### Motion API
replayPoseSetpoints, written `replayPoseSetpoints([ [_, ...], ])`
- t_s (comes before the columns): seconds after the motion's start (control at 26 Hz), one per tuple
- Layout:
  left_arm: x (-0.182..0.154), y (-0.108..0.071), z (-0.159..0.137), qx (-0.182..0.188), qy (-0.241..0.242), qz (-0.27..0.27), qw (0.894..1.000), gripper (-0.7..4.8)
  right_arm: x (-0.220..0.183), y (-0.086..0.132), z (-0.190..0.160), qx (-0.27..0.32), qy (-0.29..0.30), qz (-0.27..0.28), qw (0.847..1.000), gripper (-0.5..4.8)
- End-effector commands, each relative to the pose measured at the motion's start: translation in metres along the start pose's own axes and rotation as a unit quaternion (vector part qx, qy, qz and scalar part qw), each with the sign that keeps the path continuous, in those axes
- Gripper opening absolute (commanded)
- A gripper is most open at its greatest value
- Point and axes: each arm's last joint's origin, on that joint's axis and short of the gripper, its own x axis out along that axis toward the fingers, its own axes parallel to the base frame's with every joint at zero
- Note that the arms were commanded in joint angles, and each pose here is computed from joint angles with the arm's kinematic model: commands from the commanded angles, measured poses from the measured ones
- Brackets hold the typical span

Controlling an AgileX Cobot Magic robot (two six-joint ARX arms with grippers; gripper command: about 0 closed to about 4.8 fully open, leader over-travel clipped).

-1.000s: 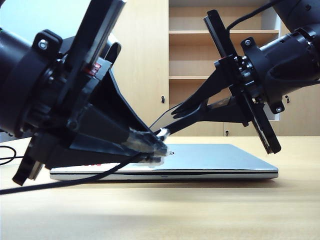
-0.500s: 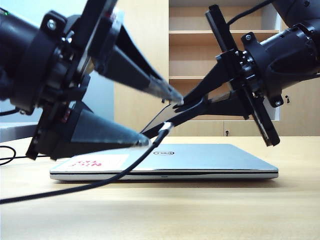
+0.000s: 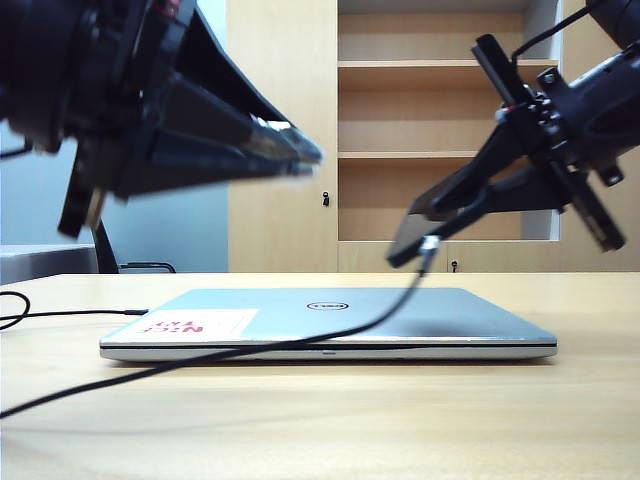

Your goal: Pick up the charging cable and the phone, plug the charging cable into the charging port on the phone, and finally place them back on the table.

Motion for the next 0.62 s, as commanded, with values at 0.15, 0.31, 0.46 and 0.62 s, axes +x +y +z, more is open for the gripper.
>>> replayPoseSetpoints([
  [0.15,-0.008,0.006,0.049,0.101,0.0,0.09,0.991,-0.05,-0.042,-0.015,0.032,-0.024,0.005,-0.083,0.996,-0.06],
  [0.31,-0.014,0.009,0.07,0.121,-0.012,0.119,0.985,-0.06,-0.061,-0.032,0.04,0.007,-0.017,-0.111,0.994,-0.06],
  [0.46,-0.018,0.014,0.079,0.124,-0.011,0.143,0.982,-0.05,-0.069,-0.047,0.046,0.038,-0.027,-0.124,0.991,-0.06],
  [0.62,-0.02,0.019,0.078,0.124,0.0,0.157,0.98,-0.05,-0.064,-0.061,0.049,0.049,-0.018,-0.125,0.991,-0.06],
])
